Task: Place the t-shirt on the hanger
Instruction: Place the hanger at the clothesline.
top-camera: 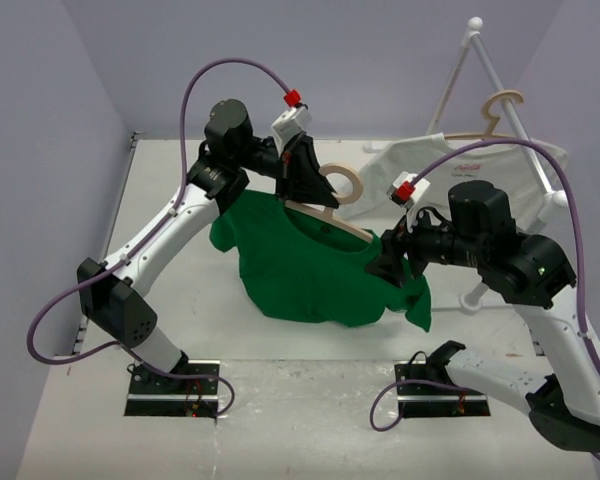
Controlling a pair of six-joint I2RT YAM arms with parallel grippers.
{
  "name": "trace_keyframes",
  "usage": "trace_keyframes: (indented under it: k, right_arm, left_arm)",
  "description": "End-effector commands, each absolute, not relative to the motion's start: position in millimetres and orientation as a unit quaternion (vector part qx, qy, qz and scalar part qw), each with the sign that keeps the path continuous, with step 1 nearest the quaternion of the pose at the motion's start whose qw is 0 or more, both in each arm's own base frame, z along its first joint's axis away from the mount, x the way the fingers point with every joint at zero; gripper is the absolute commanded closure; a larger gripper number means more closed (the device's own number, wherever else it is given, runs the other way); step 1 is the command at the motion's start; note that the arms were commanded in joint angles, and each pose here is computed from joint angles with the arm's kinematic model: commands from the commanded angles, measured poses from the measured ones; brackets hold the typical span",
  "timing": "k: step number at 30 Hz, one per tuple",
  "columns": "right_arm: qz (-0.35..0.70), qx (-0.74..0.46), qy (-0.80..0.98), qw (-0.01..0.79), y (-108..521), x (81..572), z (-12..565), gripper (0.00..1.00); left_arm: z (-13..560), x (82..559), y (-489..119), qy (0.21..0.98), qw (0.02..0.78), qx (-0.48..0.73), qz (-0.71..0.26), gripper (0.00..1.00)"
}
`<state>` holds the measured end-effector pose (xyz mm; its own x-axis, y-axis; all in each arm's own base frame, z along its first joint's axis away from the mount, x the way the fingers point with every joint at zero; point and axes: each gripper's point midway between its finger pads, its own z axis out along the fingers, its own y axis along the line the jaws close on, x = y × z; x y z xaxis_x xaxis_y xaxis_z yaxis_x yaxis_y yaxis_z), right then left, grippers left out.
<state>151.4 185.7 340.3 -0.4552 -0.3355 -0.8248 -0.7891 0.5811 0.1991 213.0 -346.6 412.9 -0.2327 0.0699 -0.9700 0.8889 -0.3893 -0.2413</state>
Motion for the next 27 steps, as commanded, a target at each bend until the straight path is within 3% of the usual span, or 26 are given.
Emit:
trace_keyframes:
  k: [1,2,4,7,11,12,16,18,19,21,22,23,26,27]
  right_arm:
    - [0.288,-0.367,0.785,0.408,180,145,350,0.38]
    - [0.295,-0.374,0.777,0.412,181,142,352,0.51]
    - [0.298,-0.379,0.77,0.418,181,140,352,0.58]
    - [0.295,-0.383,0.771,0.415,181,142,349,0.61]
    - [0.303,-0.39,0.768,0.407,187,143,348,0.57]
    - [0.31,-0.392,0.765,0.405,190,142,349,0.54]
    - [0.324,-0.398,0.761,0.397,197,141,349,0.2]
    - [0.324,-0.399,0.761,0.395,197,142,348,0.26]
    - [0.323,-0.399,0.761,0.396,197,142,348,0.39]
    - [0.321,-0.395,0.759,0.405,197,144,352,0.79]
    - [0.321,-0.393,0.757,0.412,196,144,355,0.94]
    - [0.321,-0.391,0.755,0.416,195,144,356,1.0]
    - [0.316,-0.373,0.755,0.436,189,143,360,1.0]
    - [0.315,-0.364,0.753,0.448,187,144,364,1.0]
  left_arm:
    - [456,193,-337,0.393,0.349,0.568,-0.633,1.0]
    - [458,191,-336,0.389,0.349,0.571,-0.633,1.0]
    - [458,189,-334,0.384,0.346,0.576,-0.633,1.0]
    - [457,181,-333,0.372,0.338,0.587,-0.634,1.0]
    - [457,172,-332,0.361,0.337,0.596,-0.634,1.0]
    - [458,172,-331,0.36,0.338,0.596,-0.633,1.0]
    - [458,168,-331,0.356,0.337,0.599,-0.633,1.0]
    - [459,165,-330,0.352,0.337,0.602,-0.633,1.0]
    - [459,165,-331,0.351,0.337,0.602,-0.633,1.0]
    - [459,165,-331,0.35,0.337,0.602,-0.633,1.0]
    - [460,165,-331,0.35,0.339,0.602,-0.632,1.0]
    - [461,165,-331,0.35,0.342,0.601,-0.632,1.0]
    - [470,173,-335,0.365,0.365,0.579,-0.632,1.0]
    - [474,180,-339,0.379,0.377,0.561,-0.632,0.83]
